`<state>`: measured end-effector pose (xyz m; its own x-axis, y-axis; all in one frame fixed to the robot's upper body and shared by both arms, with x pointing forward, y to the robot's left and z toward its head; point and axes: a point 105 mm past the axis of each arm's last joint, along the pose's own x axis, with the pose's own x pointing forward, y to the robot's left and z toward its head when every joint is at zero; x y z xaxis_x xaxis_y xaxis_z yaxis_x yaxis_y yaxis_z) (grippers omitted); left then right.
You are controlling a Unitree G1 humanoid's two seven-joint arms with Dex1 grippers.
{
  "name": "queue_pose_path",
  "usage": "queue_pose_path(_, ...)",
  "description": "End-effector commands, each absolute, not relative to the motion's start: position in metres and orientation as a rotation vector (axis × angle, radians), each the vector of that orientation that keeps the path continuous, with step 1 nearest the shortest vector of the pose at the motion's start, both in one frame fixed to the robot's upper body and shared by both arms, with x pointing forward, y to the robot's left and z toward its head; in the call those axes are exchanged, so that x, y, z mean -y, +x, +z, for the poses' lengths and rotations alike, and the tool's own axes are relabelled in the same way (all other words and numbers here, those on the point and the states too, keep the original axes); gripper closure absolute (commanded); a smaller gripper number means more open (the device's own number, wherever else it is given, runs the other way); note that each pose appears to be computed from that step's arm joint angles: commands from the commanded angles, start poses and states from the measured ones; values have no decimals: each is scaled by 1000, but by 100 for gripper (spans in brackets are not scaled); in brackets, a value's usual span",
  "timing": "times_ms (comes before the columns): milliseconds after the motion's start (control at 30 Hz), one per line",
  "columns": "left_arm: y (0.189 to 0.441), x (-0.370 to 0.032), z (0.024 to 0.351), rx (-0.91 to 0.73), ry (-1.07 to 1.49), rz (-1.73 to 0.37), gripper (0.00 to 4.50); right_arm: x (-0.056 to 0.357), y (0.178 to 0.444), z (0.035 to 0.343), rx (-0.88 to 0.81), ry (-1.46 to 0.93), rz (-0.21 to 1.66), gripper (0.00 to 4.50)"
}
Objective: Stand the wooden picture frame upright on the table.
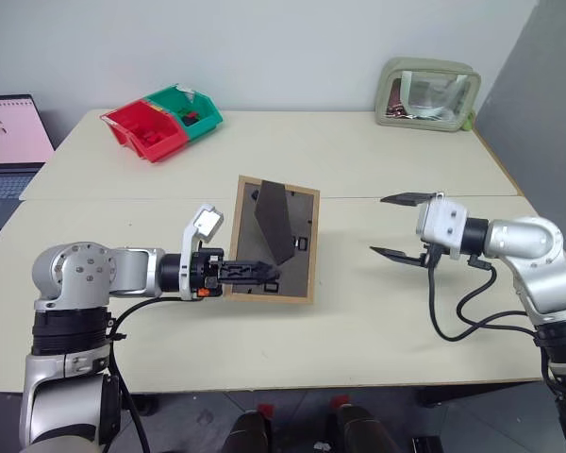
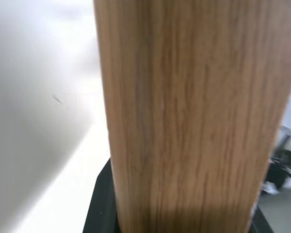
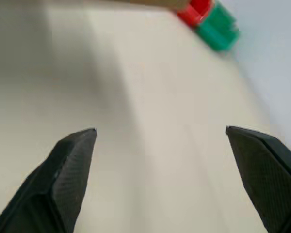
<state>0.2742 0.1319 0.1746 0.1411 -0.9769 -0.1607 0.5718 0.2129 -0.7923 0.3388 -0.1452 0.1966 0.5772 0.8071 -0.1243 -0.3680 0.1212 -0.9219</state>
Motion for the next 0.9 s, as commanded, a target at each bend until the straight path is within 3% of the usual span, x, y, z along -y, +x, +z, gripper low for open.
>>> queue_pose_path(33,260,-121,190,-764,-649,-1357,365,114,323,215,898,-1298,864,1)
queue_pose_path(300,257,-109,195,-779,-706,-1395,365,78,317,215,1204,-1376,818,1)
queue_pose_path(533,253,-104,195,-777,-712,-1394,365,48,316,220,1312,-1299,818,1)
queue_pose_path(733,251,-106,195,-766,-753,-1366,365,53,316,226,1351,-1300,812,107)
queue_pose_path(900,249,-105,196,-763,-785,-1348,365,56,315,224,1367,-1327,818,225)
